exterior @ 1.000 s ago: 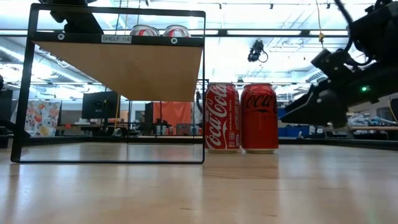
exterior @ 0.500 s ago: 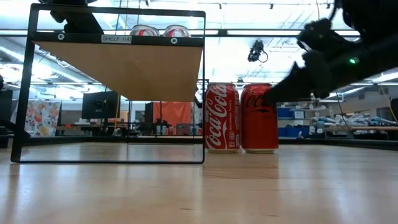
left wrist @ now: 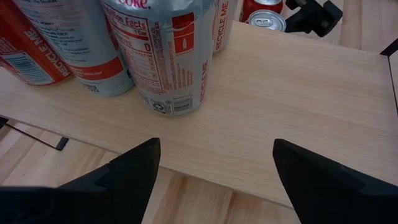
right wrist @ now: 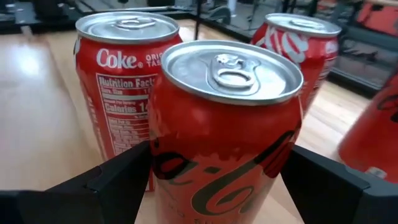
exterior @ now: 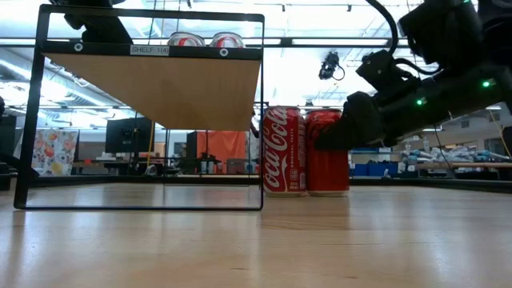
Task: Place canned beverage on shelf
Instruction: Put the red-black soda can on the shelf
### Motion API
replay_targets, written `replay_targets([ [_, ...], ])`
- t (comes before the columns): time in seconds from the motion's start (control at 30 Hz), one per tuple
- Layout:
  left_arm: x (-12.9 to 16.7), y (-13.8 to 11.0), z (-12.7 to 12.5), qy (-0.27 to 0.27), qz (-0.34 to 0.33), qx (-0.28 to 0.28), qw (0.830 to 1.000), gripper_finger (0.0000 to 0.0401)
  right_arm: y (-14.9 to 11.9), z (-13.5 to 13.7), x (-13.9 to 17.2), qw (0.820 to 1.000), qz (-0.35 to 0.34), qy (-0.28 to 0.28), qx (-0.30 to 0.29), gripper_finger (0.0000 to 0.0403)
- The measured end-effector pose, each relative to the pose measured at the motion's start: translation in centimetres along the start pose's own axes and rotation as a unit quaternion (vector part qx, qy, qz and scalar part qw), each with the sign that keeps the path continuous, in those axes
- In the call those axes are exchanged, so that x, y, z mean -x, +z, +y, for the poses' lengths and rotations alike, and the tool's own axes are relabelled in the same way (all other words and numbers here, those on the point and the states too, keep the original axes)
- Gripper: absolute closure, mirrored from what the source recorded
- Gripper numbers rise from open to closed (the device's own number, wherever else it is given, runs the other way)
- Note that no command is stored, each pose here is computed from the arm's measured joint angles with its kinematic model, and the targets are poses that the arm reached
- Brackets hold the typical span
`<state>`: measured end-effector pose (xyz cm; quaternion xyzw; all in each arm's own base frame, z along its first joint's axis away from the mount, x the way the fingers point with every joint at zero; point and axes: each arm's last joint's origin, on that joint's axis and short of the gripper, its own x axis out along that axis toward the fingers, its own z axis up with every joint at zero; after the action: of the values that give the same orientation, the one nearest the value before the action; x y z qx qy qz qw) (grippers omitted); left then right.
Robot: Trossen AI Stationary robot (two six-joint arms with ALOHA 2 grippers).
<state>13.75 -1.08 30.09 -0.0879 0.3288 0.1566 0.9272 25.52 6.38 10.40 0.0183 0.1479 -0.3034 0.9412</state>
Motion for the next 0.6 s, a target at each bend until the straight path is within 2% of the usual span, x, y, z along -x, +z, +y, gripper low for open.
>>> replay_targets([
  [0.33,0.0,0.0,0.0,0.0,0.0,0.0,1.0,0.0079,-0.3,-3.5,0.7,0.996,0.019,0.076,0.047,0.0056],
  [0.43,0.0,0.0,0.0,0.0,0.0,-0.002,1.0,0.0079,-0.4,-4.8,1.5,0.987,0.011,0.145,0.069,0.0056],
  [0.53,0.0,0.0,0.0,0.0,0.0,-0.002,1.0,0.0079,-0.6,-5.7,2.3,0.968,-0.004,0.24,0.078,0.0056],
  [0.6,0.0,0.0,0.0,0.0,0.0,-0.002,1.0,0.0079,-0.6,-6.1,2.6,0.956,-0.012,0.281,0.08,0.0056],
])
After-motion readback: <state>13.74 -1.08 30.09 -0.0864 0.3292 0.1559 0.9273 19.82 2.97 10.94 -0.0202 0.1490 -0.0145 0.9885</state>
